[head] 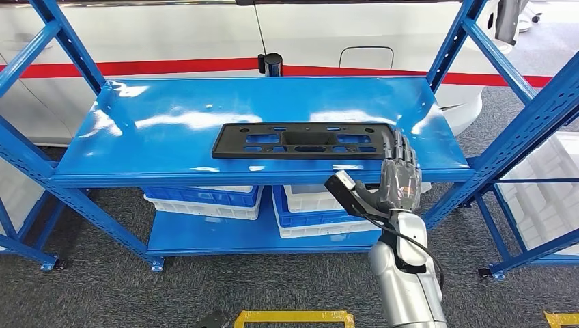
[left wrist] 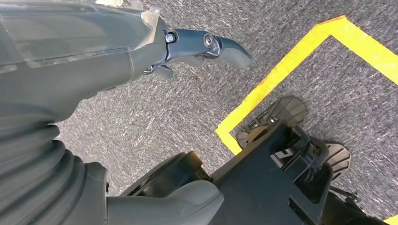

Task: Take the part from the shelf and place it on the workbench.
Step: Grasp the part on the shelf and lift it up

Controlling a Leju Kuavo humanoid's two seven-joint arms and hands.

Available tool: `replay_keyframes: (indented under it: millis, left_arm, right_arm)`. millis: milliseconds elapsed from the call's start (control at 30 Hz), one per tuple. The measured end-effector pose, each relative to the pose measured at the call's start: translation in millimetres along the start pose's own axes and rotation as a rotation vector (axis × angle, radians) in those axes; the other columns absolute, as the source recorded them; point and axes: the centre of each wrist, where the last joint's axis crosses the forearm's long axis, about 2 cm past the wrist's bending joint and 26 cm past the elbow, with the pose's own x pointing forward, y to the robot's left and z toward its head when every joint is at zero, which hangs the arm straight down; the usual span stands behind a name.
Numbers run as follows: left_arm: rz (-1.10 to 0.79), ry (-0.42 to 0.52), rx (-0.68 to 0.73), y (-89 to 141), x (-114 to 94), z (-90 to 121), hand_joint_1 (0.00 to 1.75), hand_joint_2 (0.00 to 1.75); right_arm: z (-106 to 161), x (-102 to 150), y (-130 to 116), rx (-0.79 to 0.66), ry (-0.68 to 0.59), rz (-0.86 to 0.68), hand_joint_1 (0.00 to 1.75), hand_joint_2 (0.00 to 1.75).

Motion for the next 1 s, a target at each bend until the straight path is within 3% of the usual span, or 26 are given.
replay_keyframes:
  millis: [400, 1000]
  left_arm:
    - [-0.035, 0.004, -0.023, -1, 2, 0, 0.0, 1.75]
    - [-0.076, -0.001, -0.051, 2, 11, -1, 0.0, 1.75]
  right_arm:
    - [-21, 21, 12, 0.057, -0.04, -0.017, 0.0, 1.75]
    - [-35, 14, 18, 0.11, -0.017, 0.021, 0.0, 1.75]
